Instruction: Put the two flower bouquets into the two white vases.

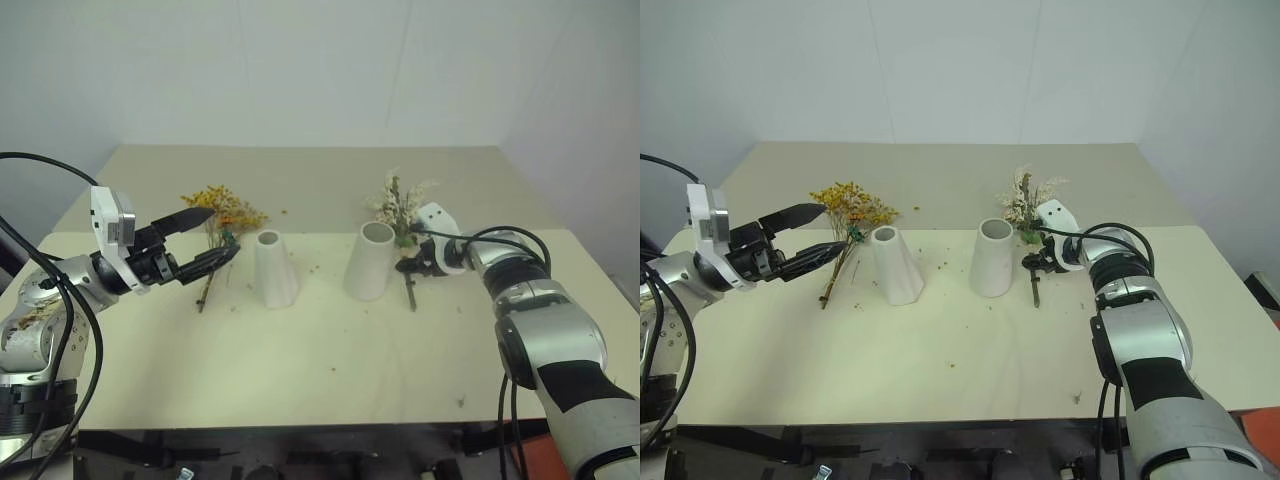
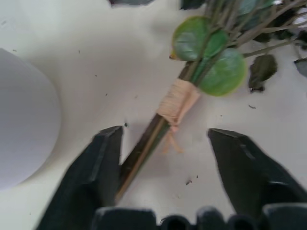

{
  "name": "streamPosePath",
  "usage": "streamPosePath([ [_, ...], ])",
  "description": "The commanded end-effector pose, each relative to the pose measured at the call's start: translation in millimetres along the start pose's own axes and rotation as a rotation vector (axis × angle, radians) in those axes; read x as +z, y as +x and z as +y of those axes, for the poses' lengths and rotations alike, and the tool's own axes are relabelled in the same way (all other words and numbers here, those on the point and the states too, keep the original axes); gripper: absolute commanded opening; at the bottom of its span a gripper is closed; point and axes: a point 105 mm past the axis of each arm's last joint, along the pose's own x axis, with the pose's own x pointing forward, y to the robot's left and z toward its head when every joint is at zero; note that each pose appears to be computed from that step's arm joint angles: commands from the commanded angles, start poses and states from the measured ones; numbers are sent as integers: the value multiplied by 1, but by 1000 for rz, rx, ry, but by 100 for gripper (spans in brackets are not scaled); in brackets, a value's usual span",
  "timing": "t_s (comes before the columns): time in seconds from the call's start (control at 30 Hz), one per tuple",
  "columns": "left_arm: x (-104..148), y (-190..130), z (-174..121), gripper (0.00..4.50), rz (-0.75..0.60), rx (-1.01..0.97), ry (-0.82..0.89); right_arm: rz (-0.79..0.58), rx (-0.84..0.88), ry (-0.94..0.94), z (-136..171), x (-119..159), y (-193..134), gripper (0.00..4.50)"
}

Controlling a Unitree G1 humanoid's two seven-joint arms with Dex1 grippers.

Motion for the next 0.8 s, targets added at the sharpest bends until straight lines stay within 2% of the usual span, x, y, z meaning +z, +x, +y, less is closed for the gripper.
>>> streamPosePath([
  [0.03, 18, -9, 4, 450, -26, 23, 69, 12, 8, -79, 3, 10, -2, 191],
  [0.1, 20, -12, 6, 450, -28, 32, 76, 34, -1, -98, 3, 7, 0, 116],
  [0.23, 19, -14, 7, 450, -20, 43, 83, 24, -33, -77, -2, 10, -2, 12],
  [0.37, 18, -14, 5, 450, -19, 45, 83, -33, -129, -15, -20, 19, -14, 9],
  [0.5, 18, -15, 6, 450, -16, 51, 85, -165, -265, 66, -47, 36, -36, 9],
  [0.67, 18, -10, 8, 450, -19, 38, 87, -443, -388, 131, -70, 64, -68, 9],
  [0.8, 17, -4, 10, 450, -21, 22, 88, -716, -571, 39, -72, 92, -102, 9],
])
